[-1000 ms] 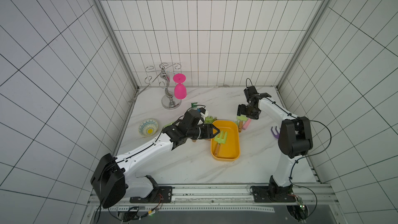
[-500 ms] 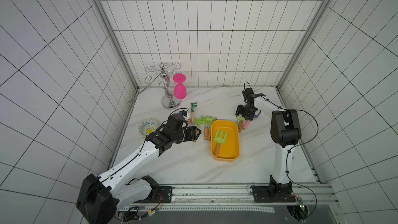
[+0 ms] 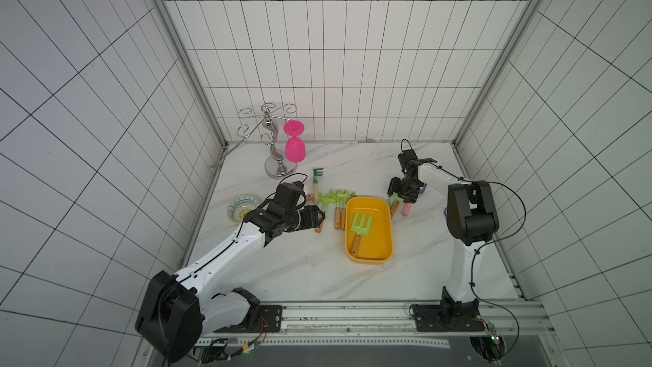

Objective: Put the rake into the storage box
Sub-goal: Move the rake to the center of the board, then pick up the rake at the center of the board, then place the rake in the storage box, then pick up the rake at the center of the board.

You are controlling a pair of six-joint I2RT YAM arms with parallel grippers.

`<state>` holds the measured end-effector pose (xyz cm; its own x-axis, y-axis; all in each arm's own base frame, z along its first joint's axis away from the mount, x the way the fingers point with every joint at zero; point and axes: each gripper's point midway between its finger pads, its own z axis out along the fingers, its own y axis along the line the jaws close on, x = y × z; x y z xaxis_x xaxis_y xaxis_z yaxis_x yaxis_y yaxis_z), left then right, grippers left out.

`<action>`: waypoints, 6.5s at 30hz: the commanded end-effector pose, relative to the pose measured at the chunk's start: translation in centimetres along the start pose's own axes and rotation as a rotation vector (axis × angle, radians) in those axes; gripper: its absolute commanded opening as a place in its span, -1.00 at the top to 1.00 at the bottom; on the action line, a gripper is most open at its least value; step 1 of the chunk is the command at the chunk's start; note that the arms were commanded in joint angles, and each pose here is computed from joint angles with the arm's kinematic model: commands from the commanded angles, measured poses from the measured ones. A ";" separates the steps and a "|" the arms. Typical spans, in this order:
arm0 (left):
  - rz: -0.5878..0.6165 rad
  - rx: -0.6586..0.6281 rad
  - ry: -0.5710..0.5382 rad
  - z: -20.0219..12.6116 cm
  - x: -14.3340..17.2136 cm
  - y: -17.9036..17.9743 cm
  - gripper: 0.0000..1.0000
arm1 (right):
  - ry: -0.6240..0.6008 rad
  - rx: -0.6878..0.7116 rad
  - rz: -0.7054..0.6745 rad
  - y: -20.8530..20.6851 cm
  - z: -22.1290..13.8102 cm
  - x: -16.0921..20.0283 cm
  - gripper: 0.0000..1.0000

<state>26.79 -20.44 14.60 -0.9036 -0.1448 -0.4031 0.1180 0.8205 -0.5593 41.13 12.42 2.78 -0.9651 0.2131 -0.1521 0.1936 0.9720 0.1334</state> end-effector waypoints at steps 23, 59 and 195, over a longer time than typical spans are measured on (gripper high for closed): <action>0.030 0.041 -0.018 -1.3 -1.0 -1.0 -0.25 | -0.050 0.042 -0.057 -2.5 -7.6 2.5 -0.48; 0.072 0.037 -0.033 -2.3 -1.0 -1.2 -0.25 | 0.053 0.120 -0.070 -4.6 0.6 6.0 0.13; 0.226 -0.508 0.064 1.0 -5.5 3.7 -0.02 | -0.086 -0.147 -0.263 0.9 -11.7 12.9 -0.66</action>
<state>30.55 -17.43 14.49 -0.9305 0.0101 -0.3662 0.0317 0.9981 -0.0530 26.78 14.04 11.82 -0.9576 -0.0032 -0.2881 -0.0807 0.9629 0.2577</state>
